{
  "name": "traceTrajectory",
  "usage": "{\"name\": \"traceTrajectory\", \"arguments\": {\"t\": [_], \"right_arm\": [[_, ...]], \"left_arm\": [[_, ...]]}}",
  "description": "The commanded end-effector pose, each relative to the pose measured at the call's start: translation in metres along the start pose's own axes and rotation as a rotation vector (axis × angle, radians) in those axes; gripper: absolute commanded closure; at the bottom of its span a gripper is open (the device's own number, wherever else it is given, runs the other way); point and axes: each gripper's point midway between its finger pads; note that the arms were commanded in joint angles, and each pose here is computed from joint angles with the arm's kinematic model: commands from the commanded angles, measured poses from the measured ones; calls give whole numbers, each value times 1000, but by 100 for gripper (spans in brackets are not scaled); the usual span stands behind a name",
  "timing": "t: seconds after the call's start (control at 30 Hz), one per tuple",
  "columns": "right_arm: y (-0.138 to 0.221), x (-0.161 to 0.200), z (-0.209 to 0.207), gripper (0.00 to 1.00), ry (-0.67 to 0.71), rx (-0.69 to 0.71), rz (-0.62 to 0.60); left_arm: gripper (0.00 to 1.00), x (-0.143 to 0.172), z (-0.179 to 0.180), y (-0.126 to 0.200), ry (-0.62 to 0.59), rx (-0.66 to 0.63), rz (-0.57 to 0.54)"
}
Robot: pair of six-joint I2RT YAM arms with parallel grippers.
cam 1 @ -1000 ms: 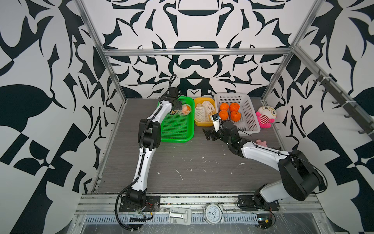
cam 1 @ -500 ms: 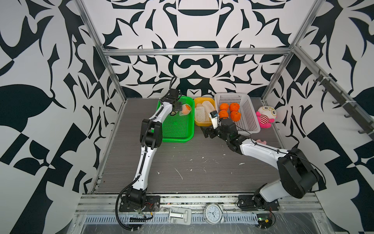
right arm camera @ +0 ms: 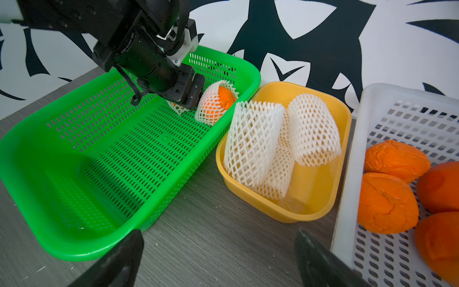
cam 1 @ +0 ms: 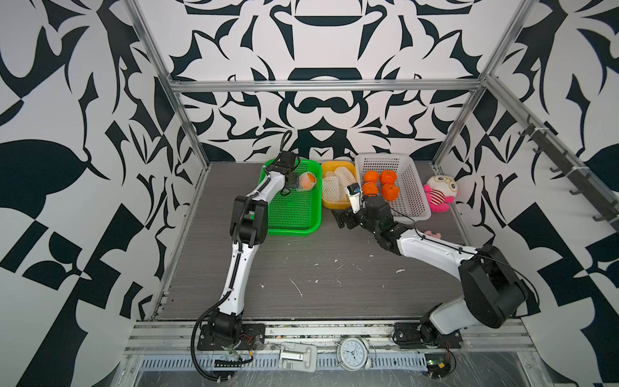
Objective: Remove foam nets from oranges
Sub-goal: Pick up the orange from the basket, then place the orange at the center of the board.
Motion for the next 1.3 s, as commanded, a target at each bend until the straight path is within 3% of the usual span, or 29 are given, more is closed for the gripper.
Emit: {"name": "traceTrajectory", "arguments": {"t": [0.0, 0.23, 0.43, 0.73, 1.03, 1.27], "right_arm": [[7, -31, 7, 3, 1, -19, -71], [12, -36, 11, 3, 6, -28, -79], [18, -40, 15, 3, 17, -39, -94], [31, -29, 36, 3, 57, -98, -83], [55, 2, 77, 4, 128, -201, -15], [84, 23, 66, 6, 218, -160, -25]], "left_arm": [[14, -15, 7, 26, 9, -6, -29], [26, -23, 8, 38, 2, 1, -38], [28, -17, 11, 46, 2, -9, -14], [29, -9, -2, 102, -17, 12, -22], [30, 42, -23, 178, -40, 81, 16], [31, 102, -31, 243, -111, 144, 70]]}}
Point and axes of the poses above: each gripper's point midway between its finger pads, its own y axis back along the fingers, its own z axis along the line the jaws close on, x = y × z, and after that the axes turned 2 degrees about -y, right-handed
